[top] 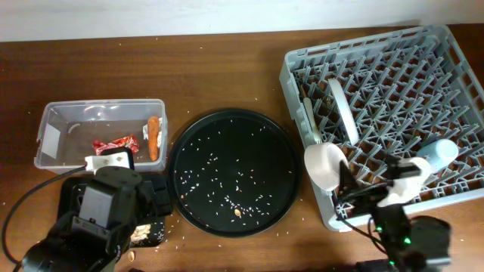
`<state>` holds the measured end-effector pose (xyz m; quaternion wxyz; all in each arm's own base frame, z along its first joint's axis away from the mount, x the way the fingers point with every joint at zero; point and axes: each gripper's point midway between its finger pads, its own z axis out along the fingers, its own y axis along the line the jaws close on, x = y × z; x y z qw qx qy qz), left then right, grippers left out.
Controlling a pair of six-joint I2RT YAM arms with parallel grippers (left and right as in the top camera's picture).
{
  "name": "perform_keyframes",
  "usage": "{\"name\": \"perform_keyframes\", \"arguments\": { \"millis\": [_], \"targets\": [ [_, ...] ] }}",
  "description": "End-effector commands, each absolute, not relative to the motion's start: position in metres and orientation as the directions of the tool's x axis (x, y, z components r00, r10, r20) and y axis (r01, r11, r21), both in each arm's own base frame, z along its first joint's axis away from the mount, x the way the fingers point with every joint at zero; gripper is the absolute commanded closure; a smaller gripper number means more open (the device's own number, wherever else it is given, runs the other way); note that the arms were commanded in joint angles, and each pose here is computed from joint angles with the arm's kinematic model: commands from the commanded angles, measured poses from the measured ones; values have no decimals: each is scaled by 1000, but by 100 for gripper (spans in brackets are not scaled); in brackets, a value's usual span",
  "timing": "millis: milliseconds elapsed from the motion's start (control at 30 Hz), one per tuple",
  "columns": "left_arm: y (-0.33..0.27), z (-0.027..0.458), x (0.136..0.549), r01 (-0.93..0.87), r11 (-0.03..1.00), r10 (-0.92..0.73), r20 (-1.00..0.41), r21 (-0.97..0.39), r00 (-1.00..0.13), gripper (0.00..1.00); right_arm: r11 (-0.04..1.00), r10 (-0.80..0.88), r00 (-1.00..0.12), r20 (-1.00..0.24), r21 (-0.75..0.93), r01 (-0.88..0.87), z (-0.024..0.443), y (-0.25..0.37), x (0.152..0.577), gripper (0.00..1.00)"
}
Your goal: Sort waste into correct bins and load items into the dishwasher rack
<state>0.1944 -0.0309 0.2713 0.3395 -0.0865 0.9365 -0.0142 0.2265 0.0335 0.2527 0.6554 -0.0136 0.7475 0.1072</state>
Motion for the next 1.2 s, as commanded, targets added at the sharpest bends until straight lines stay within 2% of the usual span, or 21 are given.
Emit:
{"name": "perform_keyframes", "arguments": {
  "millis": [0, 67, 200, 300, 767, 833, 933, 1000, 1167],
  "targets": [
    [-31, 274, 195, -163, 982, -189, -637, -100, -747, 1, 958, 103, -96, -990, 124, -260, 214, 48, 230, 1],
    [-31, 274, 195, -163, 982, -189, -637, -100, -747, 1, 958, 104, -37, -994, 110, -266, 205, 48, 231, 1],
    [-31, 274, 195, -163, 982, -189, -638, -100, -747, 1, 958, 104, -35, -994, 110, -266, 176, 49, 240, 1],
    [-31, 274, 195, -163, 982, -189, -638, -100, -747, 1, 958, 103, -83, -991, 121, -260, 162, 49, 240, 1],
    [-27, 274, 194, -160, 985, -168, -642, -71, -748, 1, 958, 103, -84, -991, 121, -261, 162, 49, 240, 1],
    [-9, 270, 183, -195, 981, -149, -654, -3, -741, 1, 958, 103, -84, -991, 121, -261, 162, 49, 240, 1],
    [15, 252, 163, -288, 958, -223, -667, -14, -711, 1, 958, 103, -84, -991, 121, -261, 162, 49, 240, 1],
    [26, 247, 167, -347, 934, -287, -755, -84, -590, 1, 958, 103, -84, -991, 122, -261, 162, 49, 240, 1],
    [34, 238, 196, -355, 896, -372, -886, -266, -276, 1, 958, 103, -84, -991, 121, -261, 162, 49, 240, 1]
  ]
}}
